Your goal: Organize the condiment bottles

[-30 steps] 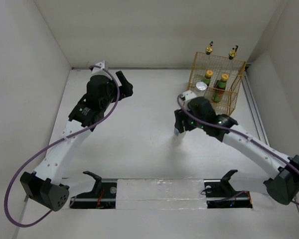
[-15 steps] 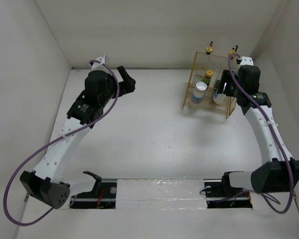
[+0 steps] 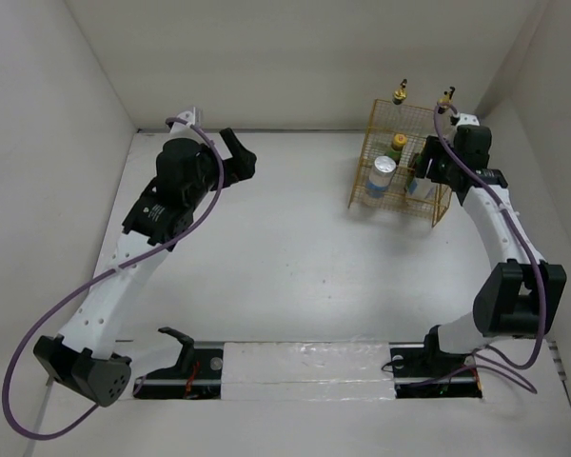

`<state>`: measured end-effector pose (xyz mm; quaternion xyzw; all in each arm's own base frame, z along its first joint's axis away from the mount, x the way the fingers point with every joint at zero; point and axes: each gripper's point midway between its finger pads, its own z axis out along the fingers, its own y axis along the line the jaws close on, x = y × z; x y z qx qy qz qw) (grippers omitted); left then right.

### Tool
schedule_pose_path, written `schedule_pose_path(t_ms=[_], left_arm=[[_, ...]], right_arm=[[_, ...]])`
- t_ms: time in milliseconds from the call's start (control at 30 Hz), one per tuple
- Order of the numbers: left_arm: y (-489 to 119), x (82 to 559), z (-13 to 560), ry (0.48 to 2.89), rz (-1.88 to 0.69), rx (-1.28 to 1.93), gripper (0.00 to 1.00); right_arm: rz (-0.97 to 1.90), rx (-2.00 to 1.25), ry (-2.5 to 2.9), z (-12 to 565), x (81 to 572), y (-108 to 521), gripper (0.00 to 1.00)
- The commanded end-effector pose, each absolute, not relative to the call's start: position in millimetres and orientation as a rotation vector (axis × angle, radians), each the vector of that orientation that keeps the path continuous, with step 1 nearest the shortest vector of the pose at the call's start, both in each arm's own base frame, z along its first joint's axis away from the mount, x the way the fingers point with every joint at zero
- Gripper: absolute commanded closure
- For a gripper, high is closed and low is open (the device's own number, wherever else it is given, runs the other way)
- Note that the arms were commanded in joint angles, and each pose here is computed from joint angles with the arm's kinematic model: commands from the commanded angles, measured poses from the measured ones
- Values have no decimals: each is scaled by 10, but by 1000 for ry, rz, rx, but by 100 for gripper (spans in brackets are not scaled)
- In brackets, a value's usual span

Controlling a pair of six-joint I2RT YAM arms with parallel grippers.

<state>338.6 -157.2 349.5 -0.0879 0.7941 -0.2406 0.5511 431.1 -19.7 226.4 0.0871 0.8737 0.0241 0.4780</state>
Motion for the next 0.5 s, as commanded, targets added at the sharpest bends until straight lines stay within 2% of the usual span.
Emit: schedule_pose_path(t_ms=[0, 67, 100, 200, 233, 300, 333, 367, 467], left_arm=[[-1540, 3326, 3515, 1860, -564, -197, 0], [-1540, 3326, 3465, 1871, -560, -197, 0], [-1543, 3325, 3417, 1881, -562, -206, 0], [-1542, 3324, 3360, 1893, -557, -206, 0], [-1545, 3322, 3319, 1902, -559, -215, 0], [-1545, 3322, 3319, 1902, -559, -215, 0], [-1541, 3313, 3298, 1911, -555, -215, 0], [-1540, 3311, 3256, 1920, -552, -215, 0], [-1512, 3291, 3266, 1918, -543, -221, 0]], right_arm=[[83, 171, 1984, 2485, 4573, -186, 75], [99, 180, 2016, 2341, 4566, -165, 69], [104, 193, 2047, 2198, 4555, -161, 59], [102, 204, 2079, 2053, 4532, -130, 41], [92, 210, 2078, 2052, 4532, -147, 30], [86, 208, 2088, 2034, 4519, -123, 17], [79, 225, 2086, 2069, 4481, -139, 5], [72, 222, 2075, 2115, 4471, -119, 0], [60, 224, 2008, 2420, 4392, -143, 0]])
